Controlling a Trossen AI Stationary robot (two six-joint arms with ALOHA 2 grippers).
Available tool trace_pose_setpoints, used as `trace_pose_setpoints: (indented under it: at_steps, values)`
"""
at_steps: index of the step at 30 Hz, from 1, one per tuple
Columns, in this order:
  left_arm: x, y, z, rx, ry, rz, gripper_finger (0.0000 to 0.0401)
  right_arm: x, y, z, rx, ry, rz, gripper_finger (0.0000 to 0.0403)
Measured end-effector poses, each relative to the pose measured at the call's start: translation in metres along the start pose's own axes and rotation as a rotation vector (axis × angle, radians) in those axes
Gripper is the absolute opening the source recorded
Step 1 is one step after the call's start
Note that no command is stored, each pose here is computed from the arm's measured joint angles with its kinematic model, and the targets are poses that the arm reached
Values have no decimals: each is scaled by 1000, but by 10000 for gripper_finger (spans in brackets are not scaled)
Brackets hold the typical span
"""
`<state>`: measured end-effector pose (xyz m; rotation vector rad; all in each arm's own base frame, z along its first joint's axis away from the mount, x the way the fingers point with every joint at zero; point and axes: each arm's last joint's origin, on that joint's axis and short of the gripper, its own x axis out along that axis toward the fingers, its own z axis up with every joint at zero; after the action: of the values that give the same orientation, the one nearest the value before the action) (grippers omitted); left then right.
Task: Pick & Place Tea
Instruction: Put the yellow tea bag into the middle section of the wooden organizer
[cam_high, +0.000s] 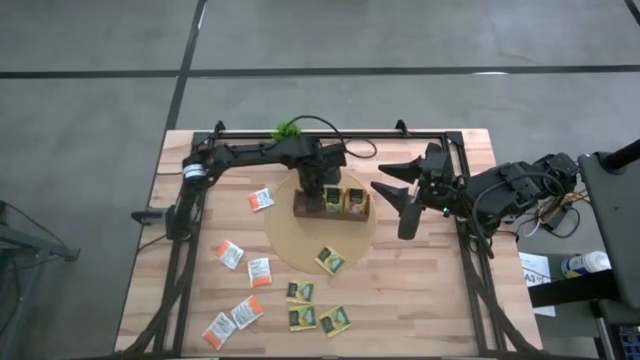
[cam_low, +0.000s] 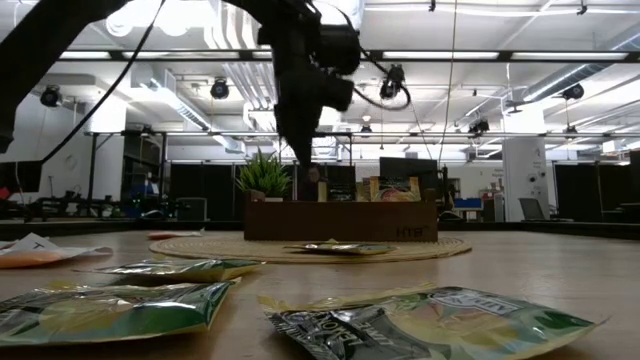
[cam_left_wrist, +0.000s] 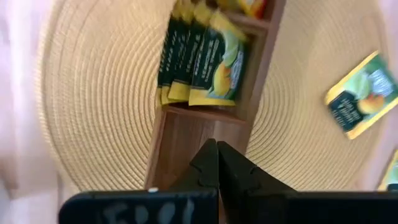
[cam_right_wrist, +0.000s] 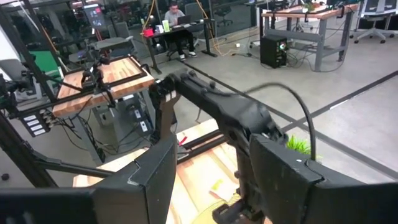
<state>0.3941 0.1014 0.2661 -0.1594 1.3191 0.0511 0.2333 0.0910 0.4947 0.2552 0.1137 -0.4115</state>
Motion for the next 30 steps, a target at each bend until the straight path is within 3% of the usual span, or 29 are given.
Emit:
trace_pose_setpoints:
  at_steps: [7,14,24,30]
  values:
    - [-36,-11,-5,-38,-112,-19,0,0,-1,-3,-4,18,-6,199]
    - [-68,-39,-20,-48,-212,-41,0,2,-1,-9,7,47,-15,199]
    - [-100,-84,-69,-126,-428,-106,0,2,-2,-11,-14,60,-18,199]
    - [-105,-111,-99,-193,-477,-111,0,2,-2,-12,-18,64,-20,199]
